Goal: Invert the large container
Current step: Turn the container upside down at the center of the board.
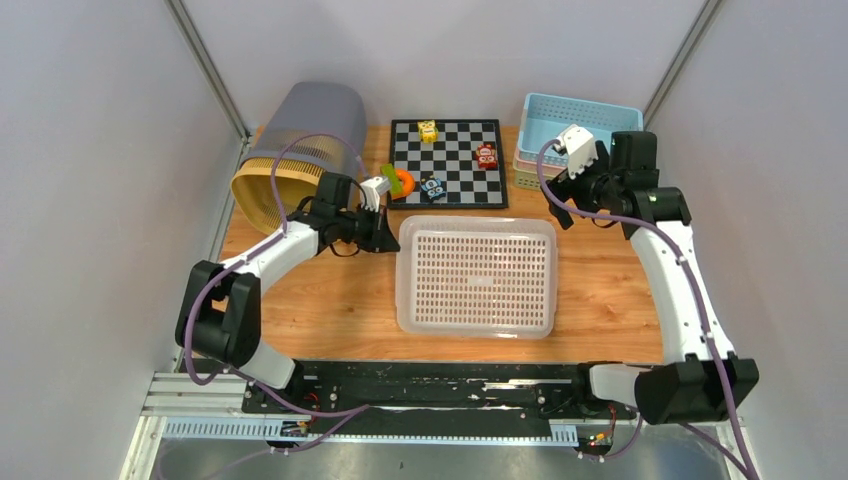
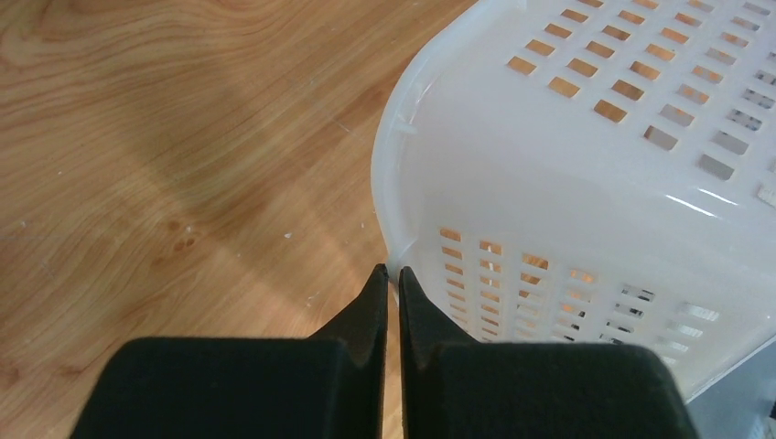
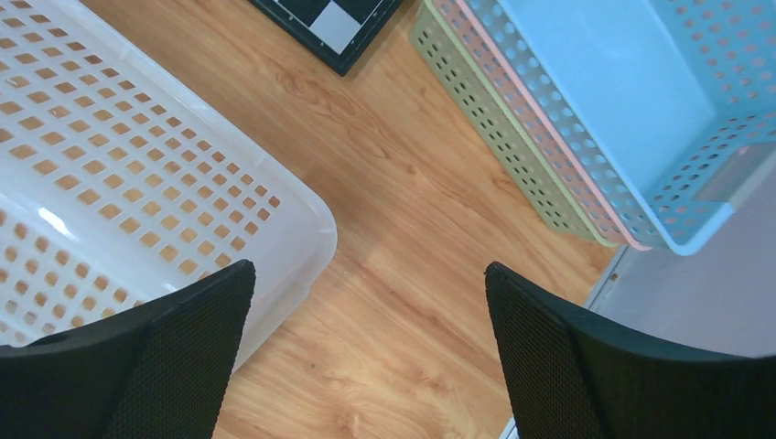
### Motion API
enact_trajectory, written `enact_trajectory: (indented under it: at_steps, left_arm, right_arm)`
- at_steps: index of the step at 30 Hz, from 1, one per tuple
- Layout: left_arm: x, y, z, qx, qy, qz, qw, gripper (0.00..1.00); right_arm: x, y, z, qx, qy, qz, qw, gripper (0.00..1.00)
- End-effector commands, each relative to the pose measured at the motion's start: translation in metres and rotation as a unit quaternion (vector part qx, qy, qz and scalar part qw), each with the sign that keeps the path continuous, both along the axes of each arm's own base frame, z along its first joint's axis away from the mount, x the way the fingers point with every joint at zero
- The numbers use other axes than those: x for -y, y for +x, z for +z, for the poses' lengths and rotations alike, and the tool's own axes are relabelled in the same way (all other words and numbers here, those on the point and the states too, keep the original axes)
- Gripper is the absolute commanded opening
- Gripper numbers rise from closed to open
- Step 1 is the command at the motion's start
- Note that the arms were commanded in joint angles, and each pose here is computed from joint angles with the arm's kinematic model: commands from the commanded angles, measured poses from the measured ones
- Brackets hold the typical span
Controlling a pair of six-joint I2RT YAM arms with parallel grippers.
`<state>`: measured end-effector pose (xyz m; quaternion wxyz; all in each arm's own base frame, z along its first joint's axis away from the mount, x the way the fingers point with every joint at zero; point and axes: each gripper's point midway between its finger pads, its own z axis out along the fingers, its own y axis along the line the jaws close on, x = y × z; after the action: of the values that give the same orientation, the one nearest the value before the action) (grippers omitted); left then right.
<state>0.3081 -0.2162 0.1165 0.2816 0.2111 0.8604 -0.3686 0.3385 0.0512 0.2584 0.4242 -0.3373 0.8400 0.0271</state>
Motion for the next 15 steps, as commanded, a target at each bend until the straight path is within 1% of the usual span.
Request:
enact_trajectory:
  at_steps: [1, 5, 15]
  left_arm:
    - [-0.002, 0.005, -0.015, 0.003, 0.010, 0.017, 1.000, 0.00]
    - [-0.004, 0.005, -0.022, -0.004, 0.014, 0.029, 0.999, 0.00]
    - [-0.010, 0.007, -0.049, -0.025, 0.043, 0.053, 0.997, 0.00]
  right_arm:
    - [0.005, -0.002, 0.012, 0.041, 0.019, -0.029, 0.999, 0.98]
    - [0.002, -0.005, 0.015, 0.058, 0.031, -0.027, 0.997, 0.98]
    - [-0.002, -0.006, 0.011, 0.058, 0.040, -0.022, 0.997, 0.98]
